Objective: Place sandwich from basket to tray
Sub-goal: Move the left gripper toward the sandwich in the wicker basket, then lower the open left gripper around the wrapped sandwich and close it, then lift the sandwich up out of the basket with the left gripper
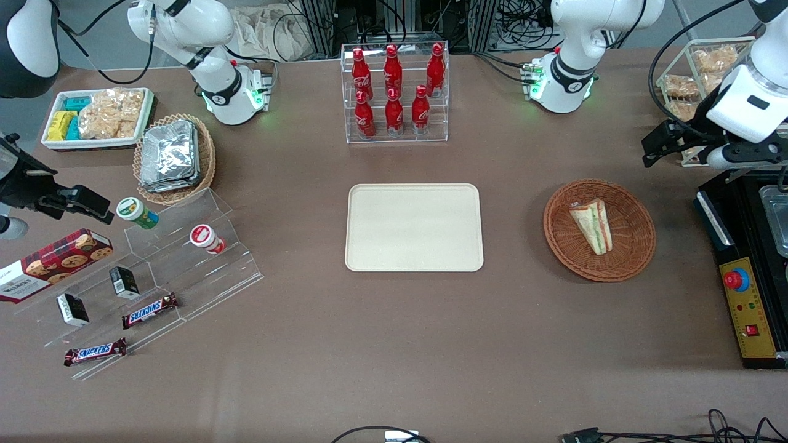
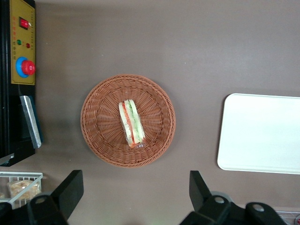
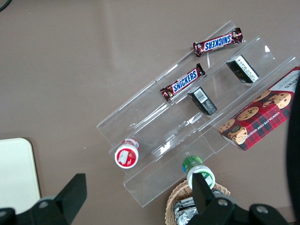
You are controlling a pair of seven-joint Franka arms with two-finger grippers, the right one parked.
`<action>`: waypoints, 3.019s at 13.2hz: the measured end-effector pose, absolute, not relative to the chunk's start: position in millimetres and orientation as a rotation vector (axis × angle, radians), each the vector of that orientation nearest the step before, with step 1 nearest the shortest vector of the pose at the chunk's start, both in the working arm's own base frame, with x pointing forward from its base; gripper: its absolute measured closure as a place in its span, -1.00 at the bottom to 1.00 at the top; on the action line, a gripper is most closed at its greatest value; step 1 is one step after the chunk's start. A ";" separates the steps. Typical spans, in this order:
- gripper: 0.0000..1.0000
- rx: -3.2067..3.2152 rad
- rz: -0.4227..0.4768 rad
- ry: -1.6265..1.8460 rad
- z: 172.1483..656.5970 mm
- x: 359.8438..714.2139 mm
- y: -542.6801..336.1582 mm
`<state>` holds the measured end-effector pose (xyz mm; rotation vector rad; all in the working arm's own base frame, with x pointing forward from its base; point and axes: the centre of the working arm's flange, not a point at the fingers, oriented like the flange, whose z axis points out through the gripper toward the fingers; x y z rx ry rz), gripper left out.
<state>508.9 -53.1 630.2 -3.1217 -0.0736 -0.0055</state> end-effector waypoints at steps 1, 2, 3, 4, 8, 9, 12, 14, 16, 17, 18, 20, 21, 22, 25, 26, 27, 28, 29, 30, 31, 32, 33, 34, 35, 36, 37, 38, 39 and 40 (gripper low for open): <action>-1.00 -3.118 0.005 -0.085 630.6 508.3 -54.9; -1.00 -3.116 0.022 -0.104 630.7 507.4 -55.6; -1.00 -3.114 0.025 -0.119 631.6 507.4 -55.8; -1.00 -3.114 0.027 -0.128 632.2 507.7 -55.5; -1.00 -3.102 0.079 -0.203 622.9 507.8 -50.2; -1.00 -3.096 0.102 -0.224 613.4 507.9 -47.3; -1.00 -3.093 0.105 -0.326 552.9 510.7 -26.2; -1.00 -3.091 0.081 -0.409 493.4 501.0 -19.4; -1.00 -3.084 0.093 -0.454 441.7 487.2 -20.5; -1.00 -3.084 0.088 -0.463 422.3 482.4 -21.2; -1.00 -3.088 0.064 -0.468 403.9 478.2 -21.6; -1.00 -3.096 0.014 -0.470 367.1 467.6 -21.8; -1.00 -3.097 0.002 -0.472 351.4 462.8 -21.8; -1.00 -3.098 -0.005 -0.475 337.6 459.4 -21.6; -1.00 -3.093 -0.017 -0.500 302.9 453.0 -15.4; -1.00 -3.091 -0.019 -0.504 291.9 451.2 -13.8; -1.00 -3.090 -0.024 -0.505 281.3 449.8 -13.4; -1.00 -3.089 -0.027 -0.504 270.7 448.7 -13.4; -1.00 -3.088 -0.033 -0.504 261.1 448.3 -13.1; -1.00 -3.086 -0.030 -0.504 253.5 447.9 -12.7; -1.00 -3.084 -0.026 -0.505 249.0 447.9 -12.3; -0.99 -3.083 -0.022 -0.506 246.9 447.8 -12.0; -0.87 -3.083 -0.021 -0.506 246.5 447.8 -11.9; -0.62 -3.083 -0.021 -0.506 246.5 447.8 -11.9; -0.37 -3.083 -0.021 -0.506 246.5 447.8 -11.9; -0.12 -3.083 -0.021 -0.506 246.4 447.7 -11.9; 0.10 -3.083 -0.021 -0.506 246.4 447.7 -11.9; 0.27 -3.083 -0.021 -0.506 246.5 447.8 -11.9; 0.35 -3.083 -0.021 -0.506 247.3 448.0 -11.9; 0.38 -3.083 -0.014 -0.506 250.8 448.6 -11.9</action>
